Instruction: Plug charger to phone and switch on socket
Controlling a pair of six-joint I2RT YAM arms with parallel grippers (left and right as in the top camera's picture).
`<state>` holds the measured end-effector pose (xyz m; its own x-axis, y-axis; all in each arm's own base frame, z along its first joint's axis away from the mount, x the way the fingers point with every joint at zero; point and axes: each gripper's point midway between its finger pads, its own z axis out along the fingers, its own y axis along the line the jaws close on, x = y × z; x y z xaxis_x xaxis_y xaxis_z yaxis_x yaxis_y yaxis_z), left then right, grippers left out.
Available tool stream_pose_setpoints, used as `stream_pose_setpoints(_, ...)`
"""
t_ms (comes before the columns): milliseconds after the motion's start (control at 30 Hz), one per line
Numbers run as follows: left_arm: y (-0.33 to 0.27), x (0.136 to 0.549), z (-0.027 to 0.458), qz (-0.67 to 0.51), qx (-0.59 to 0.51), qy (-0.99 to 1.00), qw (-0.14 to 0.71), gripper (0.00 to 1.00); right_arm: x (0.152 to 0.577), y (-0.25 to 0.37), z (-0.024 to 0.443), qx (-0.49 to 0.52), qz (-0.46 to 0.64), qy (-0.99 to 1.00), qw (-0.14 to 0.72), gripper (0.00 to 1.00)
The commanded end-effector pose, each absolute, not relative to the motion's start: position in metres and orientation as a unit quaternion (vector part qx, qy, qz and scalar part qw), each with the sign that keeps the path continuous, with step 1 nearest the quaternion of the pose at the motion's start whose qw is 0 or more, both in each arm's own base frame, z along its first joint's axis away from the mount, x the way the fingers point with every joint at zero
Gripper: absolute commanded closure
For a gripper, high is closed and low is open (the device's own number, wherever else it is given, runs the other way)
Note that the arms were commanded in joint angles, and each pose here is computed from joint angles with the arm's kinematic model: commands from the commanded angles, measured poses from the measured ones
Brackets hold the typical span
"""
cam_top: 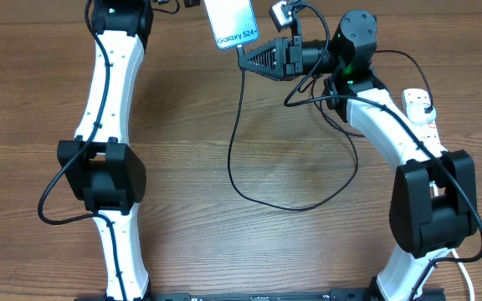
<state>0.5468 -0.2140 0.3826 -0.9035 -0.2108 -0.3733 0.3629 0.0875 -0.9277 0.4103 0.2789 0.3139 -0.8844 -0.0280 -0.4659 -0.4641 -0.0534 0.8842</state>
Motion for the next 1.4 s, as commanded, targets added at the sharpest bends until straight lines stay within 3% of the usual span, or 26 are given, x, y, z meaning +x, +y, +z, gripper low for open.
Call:
stream_pose_setpoints(0, -0.223, 0.528, 0.406, -0.681, 0.083, 0.697, 0.209, 0.96, 0.415, 0.280, 0.323, -0.182, 0.702, 0.666, 0.176, 0.96)
stream_pose_setpoints(633, -0.248, 0.496, 0.405, -0.688, 0.167, 0.684, 0.173, 0.96, 0.430, 0.279, 0.326, -0.150, 0.699, 0.668, 0.208, 0.96)
stream_pose_setpoints(1367, -0.251, 0.486, 0.404, -0.691, 0.189, 0.679, 0.159, 0.96, 0.440, 0.278, 0.328, -0.132, 0.696, 0.668, 0.230, 0.96)
